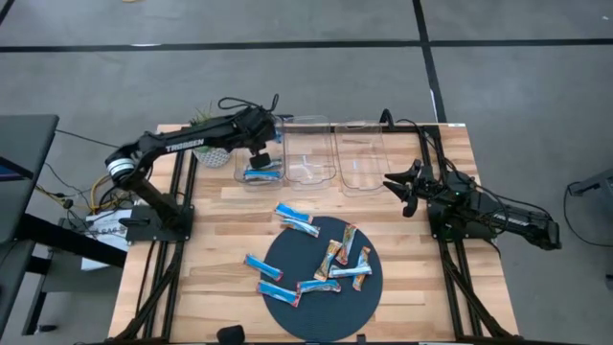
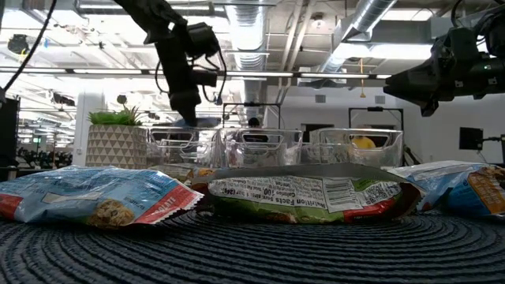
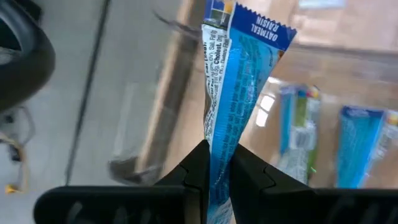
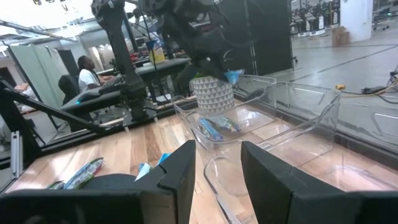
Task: Pick and place Granola Bars by type
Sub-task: Put the blue granola bar into the left transparent bin
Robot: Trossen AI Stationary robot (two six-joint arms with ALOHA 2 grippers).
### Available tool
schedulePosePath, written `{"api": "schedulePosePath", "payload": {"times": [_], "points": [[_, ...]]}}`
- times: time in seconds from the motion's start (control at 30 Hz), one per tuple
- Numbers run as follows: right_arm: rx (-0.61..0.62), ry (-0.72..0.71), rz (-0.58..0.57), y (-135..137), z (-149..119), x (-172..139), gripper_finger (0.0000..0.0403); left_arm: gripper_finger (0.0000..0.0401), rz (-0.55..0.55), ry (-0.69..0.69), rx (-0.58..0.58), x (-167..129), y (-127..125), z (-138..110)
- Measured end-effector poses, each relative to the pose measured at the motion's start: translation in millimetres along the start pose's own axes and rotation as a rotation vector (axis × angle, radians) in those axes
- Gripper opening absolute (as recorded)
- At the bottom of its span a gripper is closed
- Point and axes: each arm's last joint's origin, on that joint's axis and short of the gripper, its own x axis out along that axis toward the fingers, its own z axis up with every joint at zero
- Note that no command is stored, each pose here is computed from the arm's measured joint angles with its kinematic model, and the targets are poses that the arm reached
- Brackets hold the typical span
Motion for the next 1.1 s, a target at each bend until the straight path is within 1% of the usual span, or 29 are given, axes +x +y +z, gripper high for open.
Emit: {"api": "schedulePosePath", "payload": {"times": [0.3, 0.6, 0.73, 0.93, 1.1], "points": [[0.0, 0.001, -0.003, 0, 0, 0, 0.0123, 0.0035, -0.088, 0.083, 0.001, 28, -3, -6], [0.0, 0.002, -0.002, 0, 0, 0, 0.0123, 0.0035, -0.183, 0.169, 0.01, 56, -12, -12], [0.0, 0.002, -0.002, 0, 0, 0, 0.0123, 0.0035, -0.187, 0.182, 0.01, 59, -11, -14], [0.0, 0.001, -0.003, 0, 0, 0, 0.0123, 0.0035, -0.174, 0.186, -0.02, 62, -1, -18], [0.0, 0.002, -0.002, 0, 0, 0, 0.0123, 0.0035, -0.233, 0.163, -0.047, 63, 1, -19]]}}
